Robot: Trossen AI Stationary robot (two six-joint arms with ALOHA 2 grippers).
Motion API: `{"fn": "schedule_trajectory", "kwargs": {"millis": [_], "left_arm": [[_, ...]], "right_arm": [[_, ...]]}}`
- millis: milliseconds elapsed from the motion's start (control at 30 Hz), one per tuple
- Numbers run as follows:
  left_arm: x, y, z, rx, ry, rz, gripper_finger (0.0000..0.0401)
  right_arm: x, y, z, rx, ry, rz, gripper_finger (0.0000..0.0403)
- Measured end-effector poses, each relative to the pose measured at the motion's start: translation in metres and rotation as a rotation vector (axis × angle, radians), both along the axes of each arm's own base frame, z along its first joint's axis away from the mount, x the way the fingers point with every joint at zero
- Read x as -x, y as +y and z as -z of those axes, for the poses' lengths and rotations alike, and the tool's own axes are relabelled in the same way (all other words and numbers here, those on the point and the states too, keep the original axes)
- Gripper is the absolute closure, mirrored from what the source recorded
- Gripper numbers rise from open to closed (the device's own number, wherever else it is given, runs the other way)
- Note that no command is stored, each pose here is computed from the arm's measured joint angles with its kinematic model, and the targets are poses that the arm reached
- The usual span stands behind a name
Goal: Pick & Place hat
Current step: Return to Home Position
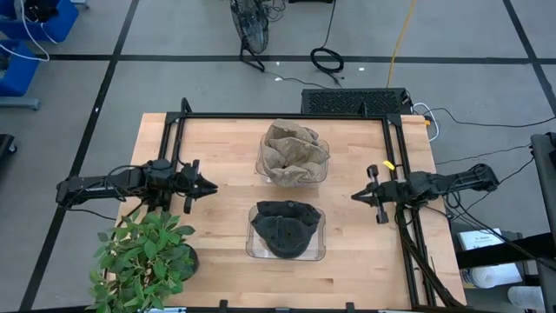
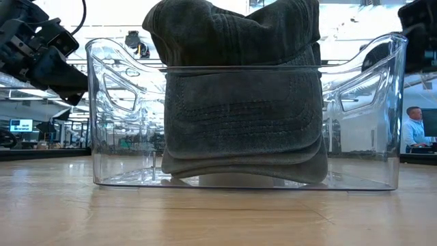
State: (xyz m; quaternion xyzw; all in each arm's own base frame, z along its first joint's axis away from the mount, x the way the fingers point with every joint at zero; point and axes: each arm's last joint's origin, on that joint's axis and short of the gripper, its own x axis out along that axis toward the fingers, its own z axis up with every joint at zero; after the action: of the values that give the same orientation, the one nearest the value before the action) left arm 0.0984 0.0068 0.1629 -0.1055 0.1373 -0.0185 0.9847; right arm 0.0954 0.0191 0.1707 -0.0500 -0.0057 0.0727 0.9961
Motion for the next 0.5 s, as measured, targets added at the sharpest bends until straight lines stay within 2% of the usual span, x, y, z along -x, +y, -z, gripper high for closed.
{"fn": "schedule_trajectory", "kwargs": {"millis": [333,500], "left_arm": [[0.0,0.0,-0.0003,0.0,-0.001,-0.001,0.0332],[0.0,0.0,-0.0005,0.001,-0.003,-0.001,0.0332]], "right_arm": [[0.0009,-0.0011,0.002,0.082,0.003,-0.041,0.0403],[0.0005,-0.0017,-0.004,0.009,-0.076,-0.13,0.0403]]}}
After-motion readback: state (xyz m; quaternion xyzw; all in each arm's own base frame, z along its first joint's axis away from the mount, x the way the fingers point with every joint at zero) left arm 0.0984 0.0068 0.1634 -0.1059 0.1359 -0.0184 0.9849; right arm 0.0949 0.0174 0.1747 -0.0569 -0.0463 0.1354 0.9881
